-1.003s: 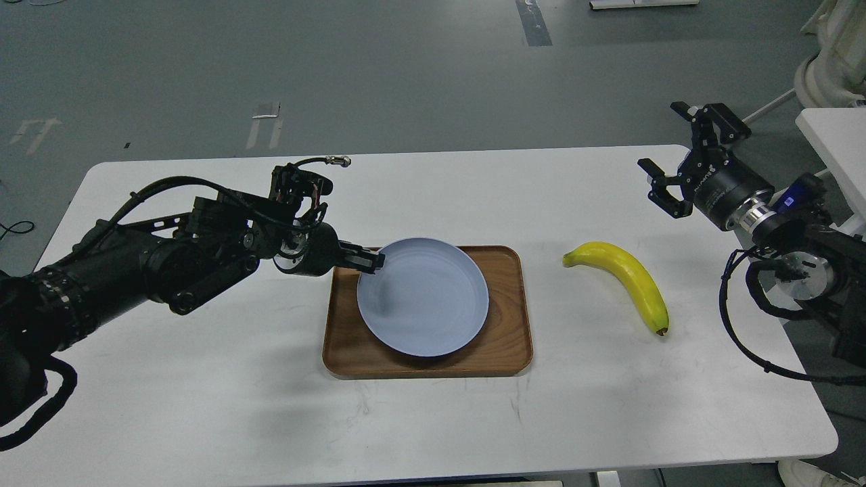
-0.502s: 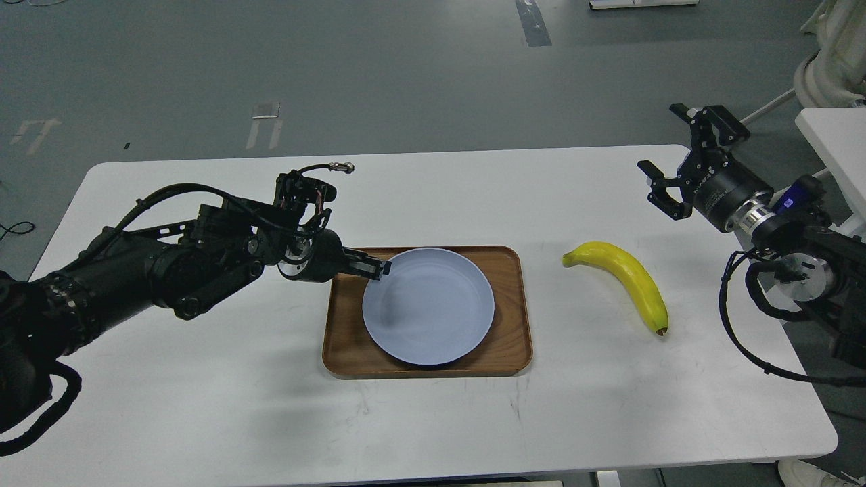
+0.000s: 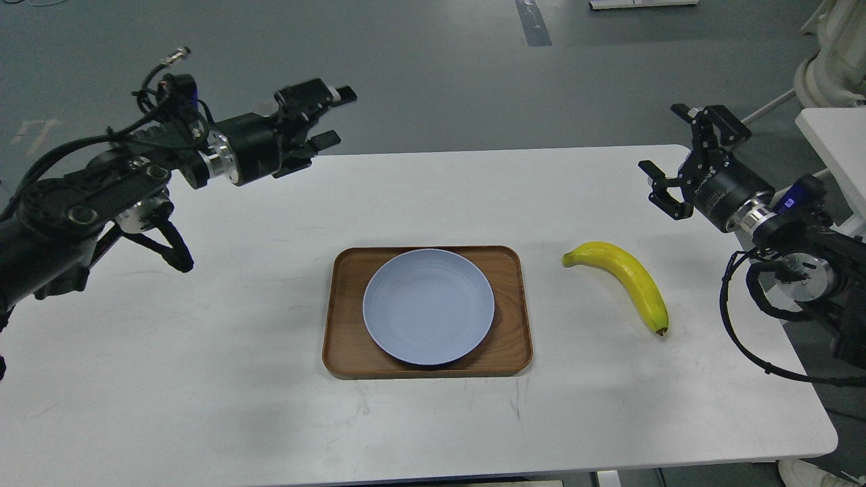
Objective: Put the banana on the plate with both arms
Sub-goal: 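Open the left gripper and raise it away from the plate, then reach the right gripper down to the yellow banana and grasp it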
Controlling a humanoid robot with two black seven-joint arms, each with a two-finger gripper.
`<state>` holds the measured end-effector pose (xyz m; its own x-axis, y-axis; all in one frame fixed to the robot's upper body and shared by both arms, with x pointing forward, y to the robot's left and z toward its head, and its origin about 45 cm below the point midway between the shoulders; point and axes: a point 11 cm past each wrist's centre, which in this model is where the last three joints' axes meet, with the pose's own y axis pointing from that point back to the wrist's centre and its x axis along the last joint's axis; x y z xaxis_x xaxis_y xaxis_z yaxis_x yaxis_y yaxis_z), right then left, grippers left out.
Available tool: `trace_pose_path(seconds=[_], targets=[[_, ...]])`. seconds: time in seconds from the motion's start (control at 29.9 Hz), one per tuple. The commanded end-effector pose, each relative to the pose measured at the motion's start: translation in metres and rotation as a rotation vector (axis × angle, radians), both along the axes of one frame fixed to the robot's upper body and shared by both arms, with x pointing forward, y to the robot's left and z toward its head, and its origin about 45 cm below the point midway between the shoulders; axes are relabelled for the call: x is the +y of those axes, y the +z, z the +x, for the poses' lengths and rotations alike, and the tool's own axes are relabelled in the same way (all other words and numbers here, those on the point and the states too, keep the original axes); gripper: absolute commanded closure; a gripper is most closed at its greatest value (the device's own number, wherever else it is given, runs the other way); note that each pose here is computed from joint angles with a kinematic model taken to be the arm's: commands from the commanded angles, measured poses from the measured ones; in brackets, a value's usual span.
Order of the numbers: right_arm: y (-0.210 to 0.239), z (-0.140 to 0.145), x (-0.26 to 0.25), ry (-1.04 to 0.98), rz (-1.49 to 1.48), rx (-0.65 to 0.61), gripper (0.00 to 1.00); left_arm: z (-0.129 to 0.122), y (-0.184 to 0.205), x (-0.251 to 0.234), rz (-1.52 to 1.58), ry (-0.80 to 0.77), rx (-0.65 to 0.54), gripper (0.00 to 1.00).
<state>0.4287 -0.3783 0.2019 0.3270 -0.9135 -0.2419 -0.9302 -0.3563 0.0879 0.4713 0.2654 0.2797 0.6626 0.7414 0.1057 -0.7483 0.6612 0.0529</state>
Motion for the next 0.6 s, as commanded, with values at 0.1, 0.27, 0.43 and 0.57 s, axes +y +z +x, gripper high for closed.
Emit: trace_pose_path(seconds=[0.1, 0.27, 0.43, 0.57], targets=[[-0.002, -0.001, 0.001, 0.014, -0.018, 0.007, 0.0, -0.026, -0.028, 0.102, -0.327, 0.319, 0.082, 0.02], [0.019, 0.001, 0.002, 0.22, -0.358, -0.02, 0.0, -0.046, -0.052, 0.129, -0.409, 0.418, 0.106, 0.02], [0.043, -0.003, 0.02, 0.548, -0.819, -0.076, 0.0, -0.045, -0.052, 0.127, -0.417, 0.415, 0.105, 0.02], [0.04, -0.01, 0.021, 0.726, -1.073, -0.068, 0.0, -0.045, -0.053, 0.124, -0.422, 0.412, 0.106, 0.02]])
